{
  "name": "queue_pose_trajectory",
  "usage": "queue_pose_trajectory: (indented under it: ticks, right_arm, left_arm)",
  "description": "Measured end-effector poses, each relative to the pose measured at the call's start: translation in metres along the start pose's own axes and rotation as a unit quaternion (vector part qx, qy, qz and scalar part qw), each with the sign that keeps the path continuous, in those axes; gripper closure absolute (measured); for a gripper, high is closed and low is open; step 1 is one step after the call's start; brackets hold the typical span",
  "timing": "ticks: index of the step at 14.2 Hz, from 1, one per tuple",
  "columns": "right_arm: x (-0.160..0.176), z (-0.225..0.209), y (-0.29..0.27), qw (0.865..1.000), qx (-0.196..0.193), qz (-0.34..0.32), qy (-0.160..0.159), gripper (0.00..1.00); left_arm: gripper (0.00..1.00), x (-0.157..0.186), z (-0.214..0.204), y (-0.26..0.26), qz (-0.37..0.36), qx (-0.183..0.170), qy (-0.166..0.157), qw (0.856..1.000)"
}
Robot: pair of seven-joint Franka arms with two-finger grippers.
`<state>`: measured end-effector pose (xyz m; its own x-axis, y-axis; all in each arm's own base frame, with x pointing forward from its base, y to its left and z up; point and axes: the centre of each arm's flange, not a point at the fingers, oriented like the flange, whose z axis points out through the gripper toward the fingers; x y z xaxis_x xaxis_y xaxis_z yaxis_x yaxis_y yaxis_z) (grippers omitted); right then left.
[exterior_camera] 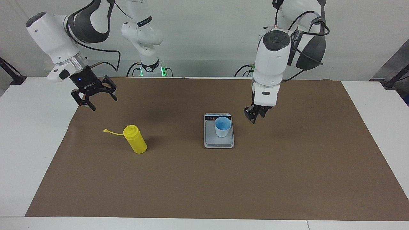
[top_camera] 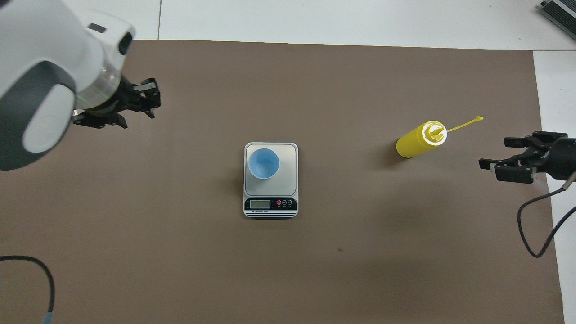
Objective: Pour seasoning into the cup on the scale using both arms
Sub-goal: 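Release the cup on the scale and withdraw the left gripper, then reach the right gripper to the yellow bottle and grasp it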
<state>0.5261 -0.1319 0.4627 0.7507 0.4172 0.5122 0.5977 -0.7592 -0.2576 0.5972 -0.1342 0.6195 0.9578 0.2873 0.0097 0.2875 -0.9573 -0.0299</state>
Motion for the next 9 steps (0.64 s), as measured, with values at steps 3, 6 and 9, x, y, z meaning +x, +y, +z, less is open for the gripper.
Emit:
queue_pose_trajectory:
  ticks: [3, 6, 9]
  right_arm:
    - [-0.026, 0.027, 0.03, 0.998, 0.032, -0.021, 0.044, 0.0]
    - [-0.034, 0.054, 0.038, 0.994, 0.057, -0.036, 0.088, 0.0]
    - [-0.044, 0.072, 0.041, 0.99, 0.06, -0.056, 0.111, 0.0]
  left_arm:
    - [0.43, 0.01, -0.015, -0.068, 0.05, 0.01, -0.013, 0.999]
    - [0.37, 0.023, 0.012, -0.131, 0.093, 0.018, -0.043, 0.995]
    - [0.37, 0.021, 0.052, -0.17, 0.104, 0.007, -0.029, 0.994]
